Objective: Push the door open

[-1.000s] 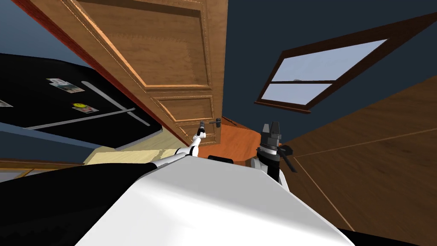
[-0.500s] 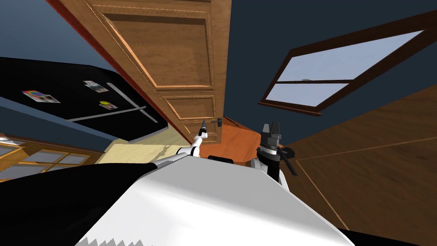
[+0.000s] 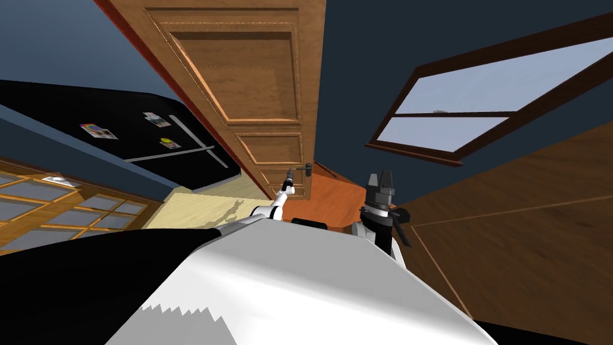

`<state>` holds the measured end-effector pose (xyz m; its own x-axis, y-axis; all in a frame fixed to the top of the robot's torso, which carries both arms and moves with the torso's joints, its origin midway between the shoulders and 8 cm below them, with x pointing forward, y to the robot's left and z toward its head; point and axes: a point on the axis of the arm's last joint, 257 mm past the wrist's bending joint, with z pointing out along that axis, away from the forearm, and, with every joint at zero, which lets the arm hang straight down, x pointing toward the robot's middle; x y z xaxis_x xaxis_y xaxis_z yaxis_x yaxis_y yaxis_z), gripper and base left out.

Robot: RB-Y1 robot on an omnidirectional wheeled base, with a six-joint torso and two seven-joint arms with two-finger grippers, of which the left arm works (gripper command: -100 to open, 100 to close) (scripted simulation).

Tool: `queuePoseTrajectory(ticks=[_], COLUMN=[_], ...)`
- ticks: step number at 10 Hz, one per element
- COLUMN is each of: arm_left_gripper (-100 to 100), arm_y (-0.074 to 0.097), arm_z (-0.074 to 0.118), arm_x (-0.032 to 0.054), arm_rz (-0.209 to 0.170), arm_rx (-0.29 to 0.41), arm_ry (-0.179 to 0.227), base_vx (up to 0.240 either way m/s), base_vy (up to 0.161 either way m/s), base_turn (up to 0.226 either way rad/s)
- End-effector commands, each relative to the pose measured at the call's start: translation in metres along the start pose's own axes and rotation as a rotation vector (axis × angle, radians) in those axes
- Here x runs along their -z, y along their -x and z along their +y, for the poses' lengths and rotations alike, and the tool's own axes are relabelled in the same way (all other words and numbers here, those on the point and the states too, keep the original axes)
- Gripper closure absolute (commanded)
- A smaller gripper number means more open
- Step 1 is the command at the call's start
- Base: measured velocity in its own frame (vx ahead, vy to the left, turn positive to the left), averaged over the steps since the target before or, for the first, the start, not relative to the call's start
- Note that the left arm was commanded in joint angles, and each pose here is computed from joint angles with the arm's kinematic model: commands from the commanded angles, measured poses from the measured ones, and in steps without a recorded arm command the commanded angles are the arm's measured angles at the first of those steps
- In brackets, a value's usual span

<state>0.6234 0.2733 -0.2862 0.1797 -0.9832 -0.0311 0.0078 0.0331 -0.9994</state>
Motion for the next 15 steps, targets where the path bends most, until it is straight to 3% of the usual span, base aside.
queuePoseTrajectory(ticks=[1,5,7,13,15], arm_left_gripper=[-100,-100,-100,-100,-100], arm_y=[-0.019,-0.043,-0.045,-0.023,-0.007], arm_z=[0.002,0.005,0.005,0.001,-0.002], arm_x=[0.0029,0.0079,0.0081,0.0022,-0.0018], arm_rz=[0.016,0.037,0.037,0.016,0.0], arm_rx=[0.011,0.028,0.029,-0.001,-0.021], arm_ry=[0.004,0.013,0.013,0.002,-0.006], base_vx=[-0.063,-0.089,-0.078,0.05,0.106], base_vy=[-0.141,-0.2,-0.144,0.173,0.191], base_turn=[0.079,0.032,-0.008,-0.002,-0.015])
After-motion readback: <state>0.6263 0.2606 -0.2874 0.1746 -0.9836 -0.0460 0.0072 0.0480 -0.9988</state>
